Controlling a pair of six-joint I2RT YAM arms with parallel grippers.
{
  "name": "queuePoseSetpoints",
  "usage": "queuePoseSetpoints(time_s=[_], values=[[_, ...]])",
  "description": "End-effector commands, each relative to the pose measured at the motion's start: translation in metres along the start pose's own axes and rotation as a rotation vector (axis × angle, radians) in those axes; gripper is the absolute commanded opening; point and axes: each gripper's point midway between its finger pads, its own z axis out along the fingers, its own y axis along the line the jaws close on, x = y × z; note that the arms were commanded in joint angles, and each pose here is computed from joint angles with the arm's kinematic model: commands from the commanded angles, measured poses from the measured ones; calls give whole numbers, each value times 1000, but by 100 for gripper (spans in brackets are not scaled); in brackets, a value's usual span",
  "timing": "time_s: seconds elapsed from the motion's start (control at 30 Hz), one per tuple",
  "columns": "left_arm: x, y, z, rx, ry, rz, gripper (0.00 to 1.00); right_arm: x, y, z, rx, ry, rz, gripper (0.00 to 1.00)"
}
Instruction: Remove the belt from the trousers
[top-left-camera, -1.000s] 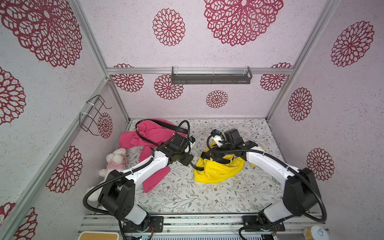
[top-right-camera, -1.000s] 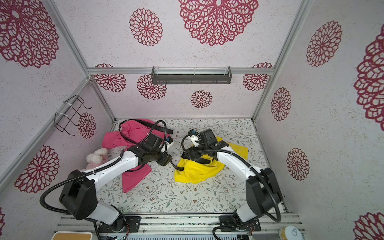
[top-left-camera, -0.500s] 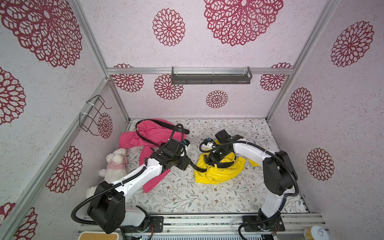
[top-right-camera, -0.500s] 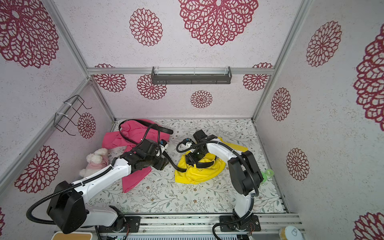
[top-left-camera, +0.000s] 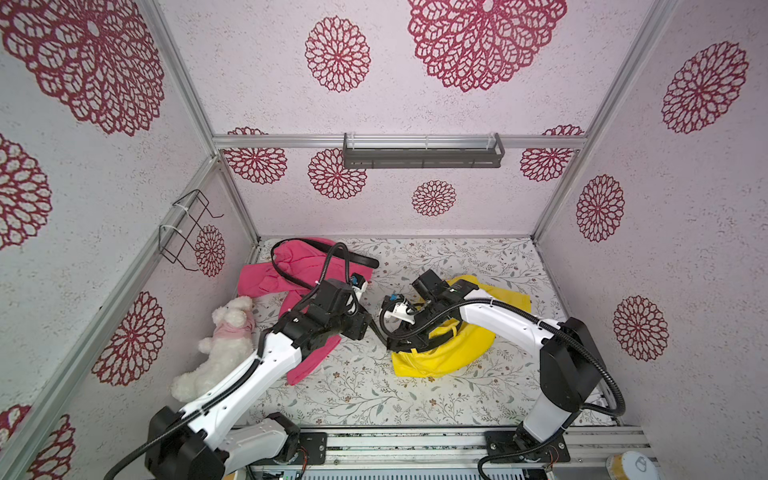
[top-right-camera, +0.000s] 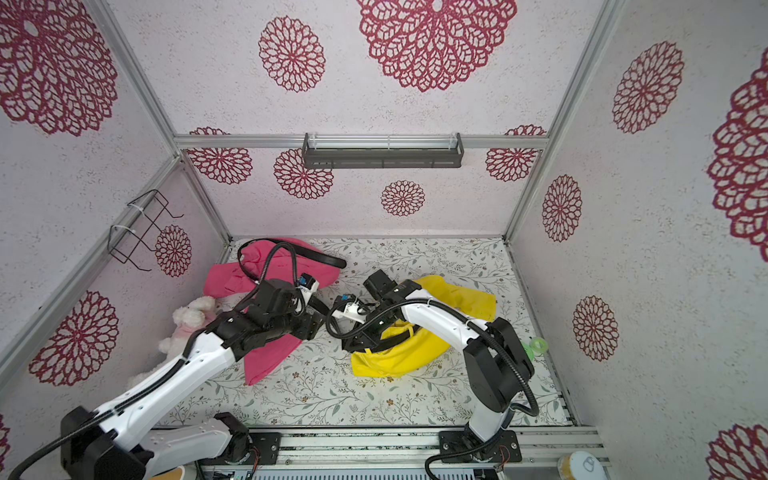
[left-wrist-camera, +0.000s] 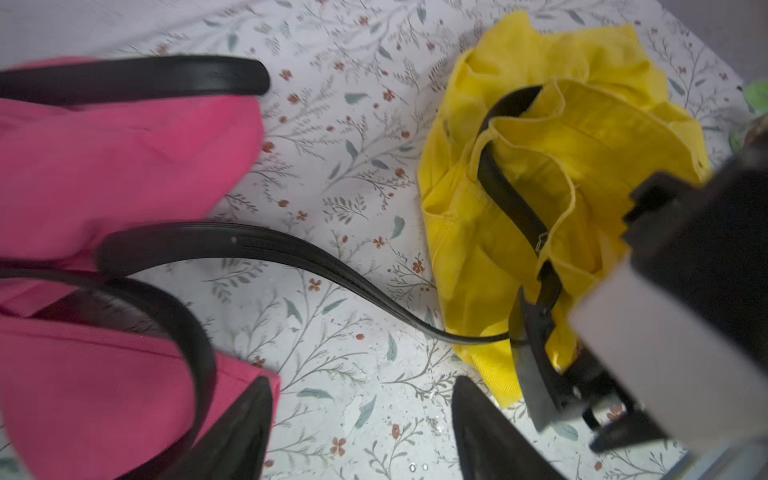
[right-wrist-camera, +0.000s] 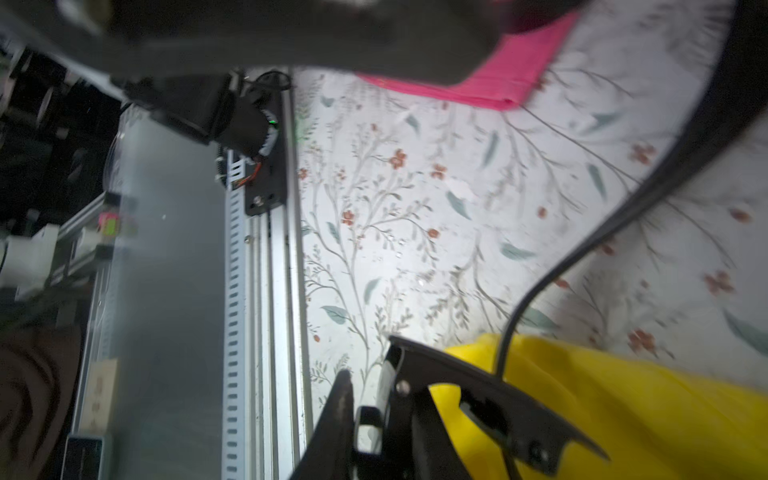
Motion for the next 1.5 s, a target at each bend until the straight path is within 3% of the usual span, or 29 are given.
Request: queuePoseSetpoints(time_s=[0.0, 0.13, 0.23, 0.4, 0.63, 0.83, 1.03, 1.17, 1.37, 1.47], values=[[25, 28, -14, -139, 35, -49, 74, 34, -16, 15, -19, 113, 69, 32], [31, 23, -4, -109, 55, -68, 76, 63, -82, -8, 312, 104, 297, 64], [33, 5, 17, -41, 115, -61, 77, 75, -92, -32, 459, 86, 365, 73], [48, -39, 43, 64, 239, 100, 81, 92, -81, -47, 521, 105, 416, 74], [82, -123, 48, 293, 302, 385, 93, 86, -80, -70, 554, -39, 449, 77], [106, -123, 72, 233, 357, 508, 92, 72, -73, -89, 533, -146, 456, 78], [102, -113, 95, 109, 283, 541, 93, 78, -68, -103, 569, -187, 460, 79], [100, -124, 106, 132, 248, 547, 93, 78, -66, -114, 590, -227, 456, 79], [111, -130, 124, 124, 283, 575, 88, 71, -60, -132, 624, -272, 430, 80], [113, -129, 133, 95, 293, 570, 80, 68, -56, -137, 628, -296, 419, 80]])
